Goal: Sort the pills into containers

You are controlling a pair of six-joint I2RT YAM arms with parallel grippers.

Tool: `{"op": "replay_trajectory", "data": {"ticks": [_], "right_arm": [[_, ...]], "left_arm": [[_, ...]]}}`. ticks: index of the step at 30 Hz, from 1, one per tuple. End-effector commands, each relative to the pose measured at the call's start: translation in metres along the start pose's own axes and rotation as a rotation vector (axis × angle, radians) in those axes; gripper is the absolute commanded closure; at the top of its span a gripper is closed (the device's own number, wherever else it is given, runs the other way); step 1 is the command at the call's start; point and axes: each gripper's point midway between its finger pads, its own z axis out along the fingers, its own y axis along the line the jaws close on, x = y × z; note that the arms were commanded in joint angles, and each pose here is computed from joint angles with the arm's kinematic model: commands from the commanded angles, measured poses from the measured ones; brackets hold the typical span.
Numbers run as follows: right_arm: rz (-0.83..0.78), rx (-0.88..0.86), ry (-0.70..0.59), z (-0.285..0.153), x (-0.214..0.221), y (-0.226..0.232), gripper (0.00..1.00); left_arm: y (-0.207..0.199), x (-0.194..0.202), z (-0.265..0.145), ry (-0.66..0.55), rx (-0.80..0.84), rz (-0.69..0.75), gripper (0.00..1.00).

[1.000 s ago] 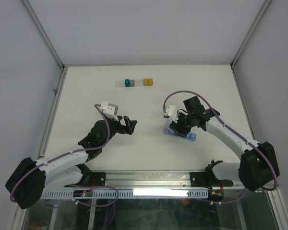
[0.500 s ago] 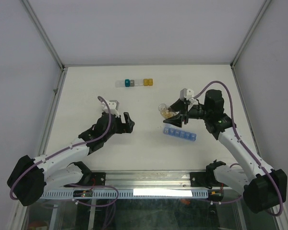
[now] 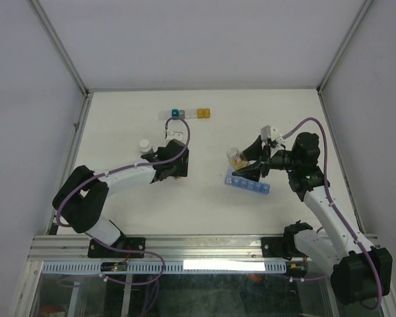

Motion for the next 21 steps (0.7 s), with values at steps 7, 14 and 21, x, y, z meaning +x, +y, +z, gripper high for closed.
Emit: {"op": "replay_trajectory", "data": {"ticks": [7,14,21], "right_arm": [[-0.037,-0.02,-0.021,-0.002,-0.02,0.004,1.0],[-0.058,-0.004,-0.02,-0.002,-0.019,-0.002,1.0],[-0.052,-0.002,-0.024,-0.003,-0.018,-0.003,1.0]], "left_arm": [[-0.002,0.002,0.009,0.055,-0.034,0.081,0.43],[-0.009,0.013,0.012,0.099,0.008,0.085,0.46],[-0.013,0.019,0.009,0.112,0.027,0.091,0.47]]}}
